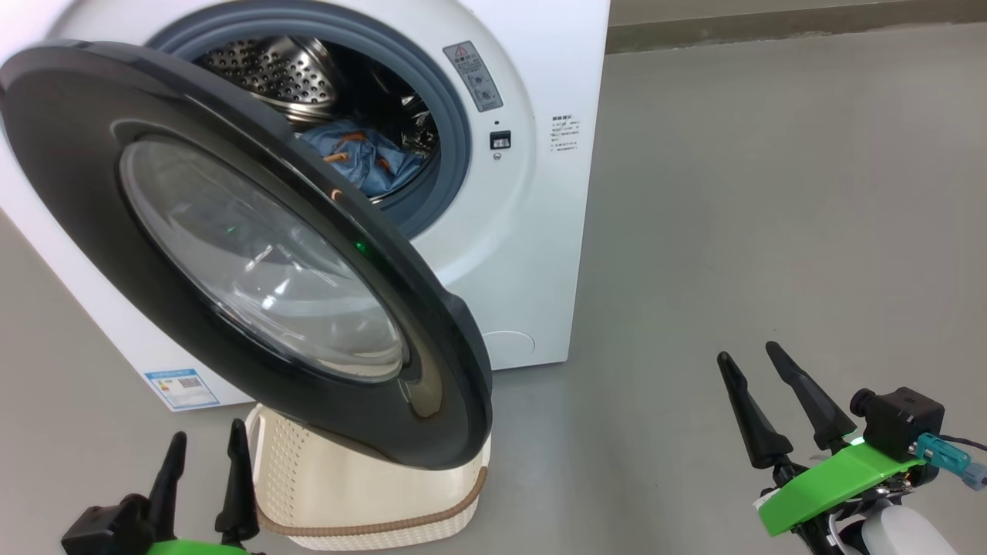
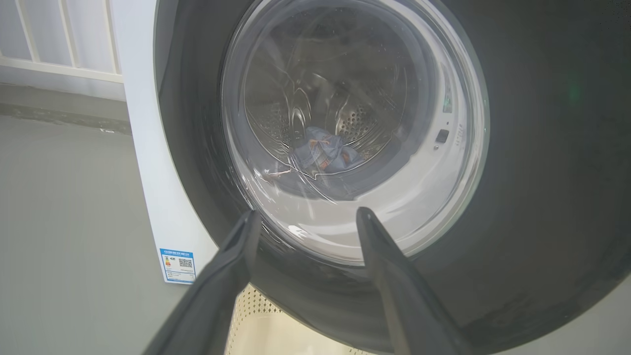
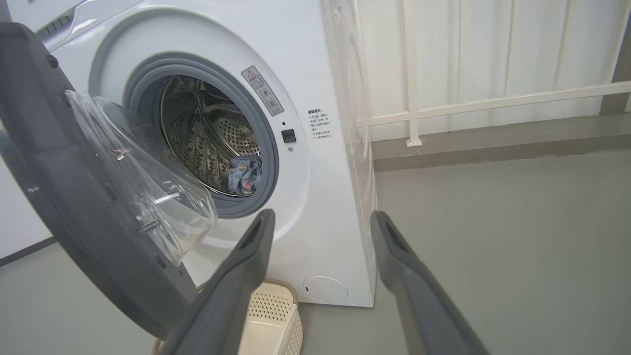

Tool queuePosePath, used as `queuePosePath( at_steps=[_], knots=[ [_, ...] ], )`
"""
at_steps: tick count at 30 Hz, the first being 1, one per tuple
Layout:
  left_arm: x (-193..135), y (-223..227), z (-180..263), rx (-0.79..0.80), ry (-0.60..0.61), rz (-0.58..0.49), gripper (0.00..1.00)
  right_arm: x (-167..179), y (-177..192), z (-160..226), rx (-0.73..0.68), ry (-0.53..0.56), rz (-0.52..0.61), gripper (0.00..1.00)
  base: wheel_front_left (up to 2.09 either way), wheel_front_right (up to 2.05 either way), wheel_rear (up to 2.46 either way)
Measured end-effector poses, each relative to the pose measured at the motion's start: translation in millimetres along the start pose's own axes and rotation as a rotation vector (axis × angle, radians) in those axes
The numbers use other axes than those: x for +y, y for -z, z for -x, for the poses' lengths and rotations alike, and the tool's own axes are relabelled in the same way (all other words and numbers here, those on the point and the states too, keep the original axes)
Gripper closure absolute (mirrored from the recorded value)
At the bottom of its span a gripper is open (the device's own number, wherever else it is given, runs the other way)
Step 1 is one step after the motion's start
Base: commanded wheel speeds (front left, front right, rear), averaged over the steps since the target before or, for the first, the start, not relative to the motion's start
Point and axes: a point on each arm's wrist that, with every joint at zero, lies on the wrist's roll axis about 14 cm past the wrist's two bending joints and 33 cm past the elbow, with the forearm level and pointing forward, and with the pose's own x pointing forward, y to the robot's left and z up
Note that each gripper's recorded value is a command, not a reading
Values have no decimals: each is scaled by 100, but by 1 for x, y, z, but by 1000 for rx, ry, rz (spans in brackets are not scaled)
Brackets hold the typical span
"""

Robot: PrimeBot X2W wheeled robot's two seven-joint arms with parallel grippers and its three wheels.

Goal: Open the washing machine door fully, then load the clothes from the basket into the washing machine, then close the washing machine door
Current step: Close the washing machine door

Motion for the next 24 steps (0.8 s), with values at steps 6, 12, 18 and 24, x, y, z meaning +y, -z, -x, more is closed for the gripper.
queuePosePath(
  at_steps=[6,12,18,24],
  knots=[
    [-1,-2,1,-9,-2,-2,0,3,0,0,-1,-8,1,0,0,0,0],
    [0,-4,2,-15,-10,3,0,5,0,-2,1,-20,4,0,0,0,0],
    [4,-6,5,-23,-23,0,0,12,2,-6,6,-40,2,0,0,0,0],
    [13,-10,14,-35,-55,2,0,27,0,-15,-2,-91,3,100,0,0,0]
  ],
)
